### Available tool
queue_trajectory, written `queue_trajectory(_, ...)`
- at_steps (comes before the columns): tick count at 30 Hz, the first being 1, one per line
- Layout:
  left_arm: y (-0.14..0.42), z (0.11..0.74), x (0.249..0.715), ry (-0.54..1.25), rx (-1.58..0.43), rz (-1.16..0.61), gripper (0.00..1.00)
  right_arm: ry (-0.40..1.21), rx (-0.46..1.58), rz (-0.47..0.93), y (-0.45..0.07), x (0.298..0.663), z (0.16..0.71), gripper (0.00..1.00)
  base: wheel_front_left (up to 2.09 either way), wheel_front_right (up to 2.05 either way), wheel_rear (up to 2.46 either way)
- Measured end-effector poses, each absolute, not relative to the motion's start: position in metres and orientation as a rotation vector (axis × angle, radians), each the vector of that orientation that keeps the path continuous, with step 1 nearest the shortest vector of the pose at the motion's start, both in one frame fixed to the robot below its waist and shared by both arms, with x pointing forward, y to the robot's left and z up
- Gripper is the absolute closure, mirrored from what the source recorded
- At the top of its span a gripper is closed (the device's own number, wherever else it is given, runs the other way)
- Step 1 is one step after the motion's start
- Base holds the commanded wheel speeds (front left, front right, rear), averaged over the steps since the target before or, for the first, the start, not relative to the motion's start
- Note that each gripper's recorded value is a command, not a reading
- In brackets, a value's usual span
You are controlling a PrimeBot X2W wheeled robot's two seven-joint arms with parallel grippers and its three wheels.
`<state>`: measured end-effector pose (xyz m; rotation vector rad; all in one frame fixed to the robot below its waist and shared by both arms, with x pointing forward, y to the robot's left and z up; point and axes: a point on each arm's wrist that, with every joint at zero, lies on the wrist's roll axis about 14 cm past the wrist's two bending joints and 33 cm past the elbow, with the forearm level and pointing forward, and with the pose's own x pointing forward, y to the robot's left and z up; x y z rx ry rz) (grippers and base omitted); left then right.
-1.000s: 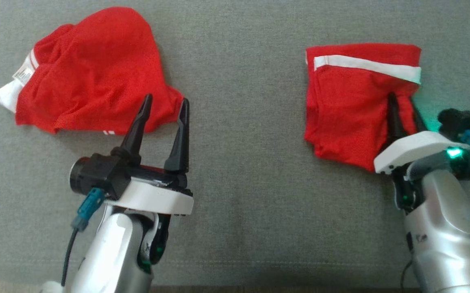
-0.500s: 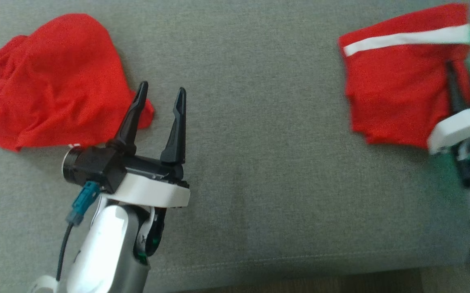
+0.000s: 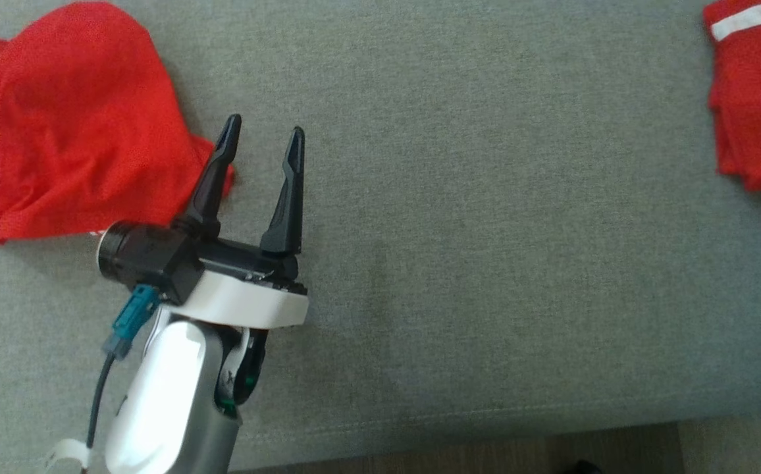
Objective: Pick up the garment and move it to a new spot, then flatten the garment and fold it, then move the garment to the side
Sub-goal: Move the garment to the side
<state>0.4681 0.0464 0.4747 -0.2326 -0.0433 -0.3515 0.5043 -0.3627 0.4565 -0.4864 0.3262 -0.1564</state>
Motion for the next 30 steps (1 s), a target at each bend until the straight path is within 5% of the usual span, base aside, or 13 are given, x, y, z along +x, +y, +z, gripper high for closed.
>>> queue_trajectory(8, 0.049, 0.468, 0.471, -0.033, -0.229, -0.349, 0.0, 0.304, -0.488, -0.174, -0.365, 0.513, 0.463, 1.0, 0.0, 0.0, 0.0)
queue_trajectory(9, 0.049, 0.467, 0.472, -0.032, -0.229, -0.348, 0.0, 0.303, -0.487, -0.176, -0.365, 0.513, 0.463, 0.84, 0.0, 0.0, 0.0)
queue_trajectory(10, 0.049, 0.467, 0.472, -0.031, -0.229, -0.348, 0.0, 0.298, -0.485, -0.174, -0.364, 0.514, 0.464, 0.53, 0.0, 0.0, 0.0)
queue_trajectory(11, 0.049, 0.467, 0.472, -0.031, -0.229, -0.348, 0.0, 0.29, -0.478, -0.172, -0.362, 0.515, 0.465, 0.02, 0.0, 0.0, 0.0)
queue_trajectory(23, 0.051, 0.482, 0.468, -0.061, -0.221, -0.347, 0.0, 0.177, -0.428, -0.165, -0.343, 0.519, 0.5, 0.0, 0.0, 0.0, 0.0)
queue_trajectory(30, 0.058, 0.511, 0.46, -0.122, -0.221, -0.322, 0.0, 0.039, -0.327, -0.078, -0.29, 0.519, 0.525, 0.0, 0.0, 0.0, 0.0)
